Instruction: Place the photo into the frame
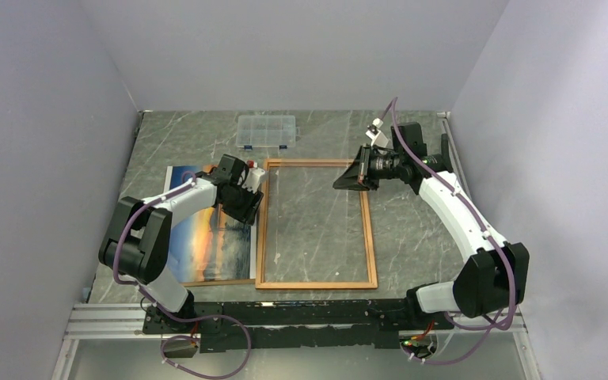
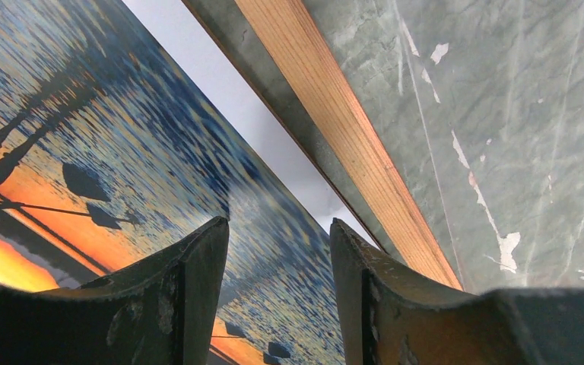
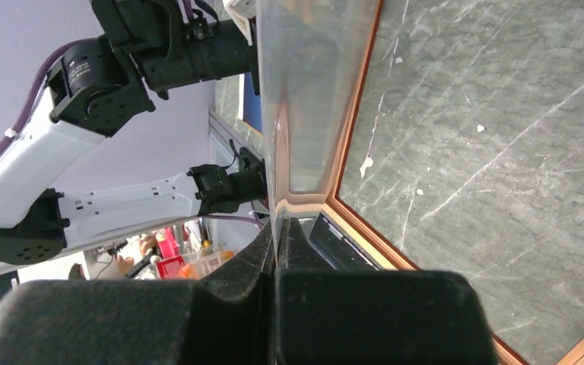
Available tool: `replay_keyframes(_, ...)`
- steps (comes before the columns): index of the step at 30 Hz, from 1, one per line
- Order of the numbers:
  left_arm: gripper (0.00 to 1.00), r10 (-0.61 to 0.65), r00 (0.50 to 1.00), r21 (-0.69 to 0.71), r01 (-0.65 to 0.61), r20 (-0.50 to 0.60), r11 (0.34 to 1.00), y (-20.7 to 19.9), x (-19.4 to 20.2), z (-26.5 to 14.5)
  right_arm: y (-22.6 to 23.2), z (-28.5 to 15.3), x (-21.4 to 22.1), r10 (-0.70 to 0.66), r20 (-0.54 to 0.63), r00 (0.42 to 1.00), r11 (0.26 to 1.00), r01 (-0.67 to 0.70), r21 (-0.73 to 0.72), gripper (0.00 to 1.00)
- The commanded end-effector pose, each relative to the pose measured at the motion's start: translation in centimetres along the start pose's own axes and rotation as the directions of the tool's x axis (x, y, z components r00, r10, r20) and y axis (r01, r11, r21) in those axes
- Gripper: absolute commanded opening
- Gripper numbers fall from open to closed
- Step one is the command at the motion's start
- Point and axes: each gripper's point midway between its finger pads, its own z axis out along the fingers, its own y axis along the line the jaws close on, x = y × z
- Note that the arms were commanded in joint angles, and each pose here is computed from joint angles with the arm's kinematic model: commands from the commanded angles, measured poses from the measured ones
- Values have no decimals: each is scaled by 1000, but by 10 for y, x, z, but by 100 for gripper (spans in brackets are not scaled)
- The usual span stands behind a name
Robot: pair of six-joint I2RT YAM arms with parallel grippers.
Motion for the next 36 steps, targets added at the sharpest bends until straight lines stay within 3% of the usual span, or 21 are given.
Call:
replay_keyframes(1,57,4,1000,12,-4,29,1000,-2,-9,-2,17,-10,7,-55,0,999,997,55,-51,0)
replay_keyframes(36,54,-4,1000,17,4,29,1000,-3,-7,1,31,-21,12,-24,15,1000,997,25,-74,0)
